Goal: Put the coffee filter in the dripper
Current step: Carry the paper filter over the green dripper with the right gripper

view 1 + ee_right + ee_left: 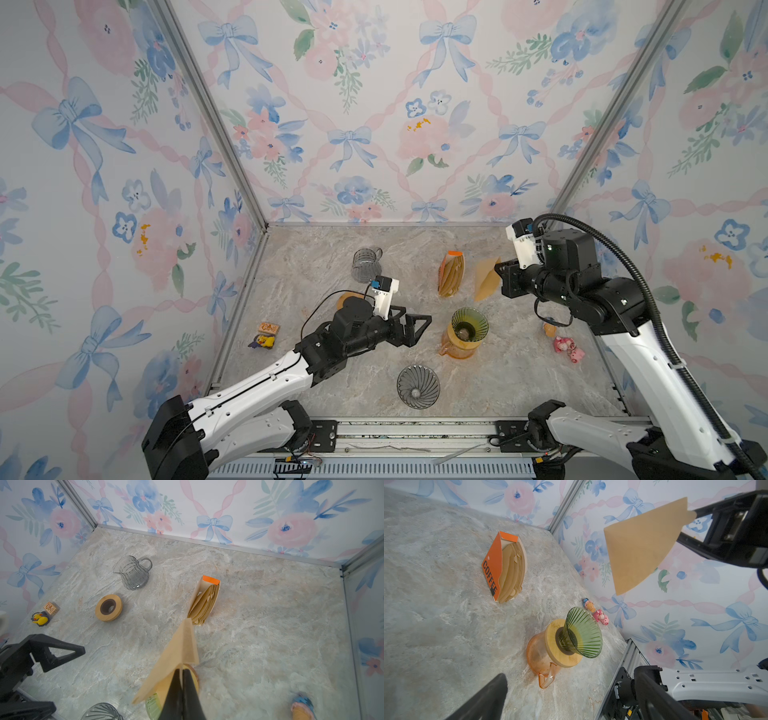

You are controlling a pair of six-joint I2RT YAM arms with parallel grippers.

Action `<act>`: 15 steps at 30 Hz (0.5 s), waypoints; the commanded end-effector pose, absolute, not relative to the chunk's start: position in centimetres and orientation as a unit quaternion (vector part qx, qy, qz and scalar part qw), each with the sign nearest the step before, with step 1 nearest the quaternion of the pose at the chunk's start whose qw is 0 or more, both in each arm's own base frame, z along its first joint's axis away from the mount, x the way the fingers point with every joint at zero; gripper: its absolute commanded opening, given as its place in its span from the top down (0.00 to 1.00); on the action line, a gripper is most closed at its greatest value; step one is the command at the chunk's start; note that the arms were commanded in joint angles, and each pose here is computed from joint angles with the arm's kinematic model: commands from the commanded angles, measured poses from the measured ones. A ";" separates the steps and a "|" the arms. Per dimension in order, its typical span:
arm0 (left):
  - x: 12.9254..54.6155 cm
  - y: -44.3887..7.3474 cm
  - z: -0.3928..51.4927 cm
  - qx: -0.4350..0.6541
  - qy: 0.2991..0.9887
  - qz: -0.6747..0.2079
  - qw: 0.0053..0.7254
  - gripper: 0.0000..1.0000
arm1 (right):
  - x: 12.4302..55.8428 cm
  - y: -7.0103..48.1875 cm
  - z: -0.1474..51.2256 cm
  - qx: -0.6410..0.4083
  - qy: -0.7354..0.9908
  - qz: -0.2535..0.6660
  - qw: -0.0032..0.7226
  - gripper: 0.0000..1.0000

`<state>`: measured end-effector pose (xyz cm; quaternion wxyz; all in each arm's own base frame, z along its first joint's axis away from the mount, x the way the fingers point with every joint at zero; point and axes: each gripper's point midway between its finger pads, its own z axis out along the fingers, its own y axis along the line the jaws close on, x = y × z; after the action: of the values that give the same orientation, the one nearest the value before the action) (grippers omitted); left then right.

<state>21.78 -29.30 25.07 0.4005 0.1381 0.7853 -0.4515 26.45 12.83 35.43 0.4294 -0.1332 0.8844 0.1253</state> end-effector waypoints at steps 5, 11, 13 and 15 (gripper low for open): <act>21.6 -29.5 26.0 0.153 0.775 -0.459 0.406 0.02 | 21.7 10.9 32.8 -0.137 0.921 0.110 0.349 0.95; 21.5 -29.6 25.8 0.158 0.772 -0.464 0.406 0.02 | 19.7 10.3 31.6 -0.141 0.937 0.106 0.303 0.95; 21.5 -29.8 25.7 0.160 0.770 -0.466 0.405 0.02 | 19.2 10.3 31.0 -0.147 0.941 0.106 0.285 0.95; 21.4 -30.0 25.5 0.162 0.771 -0.468 0.402 0.02 | 19.1 10.4 30.6 -0.147 0.943 0.108 0.277 0.95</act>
<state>21.49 -29.60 25.19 0.3957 0.1486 0.7811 -0.4596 20.50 10.42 31.21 0.3092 -0.1427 0.9346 0.1031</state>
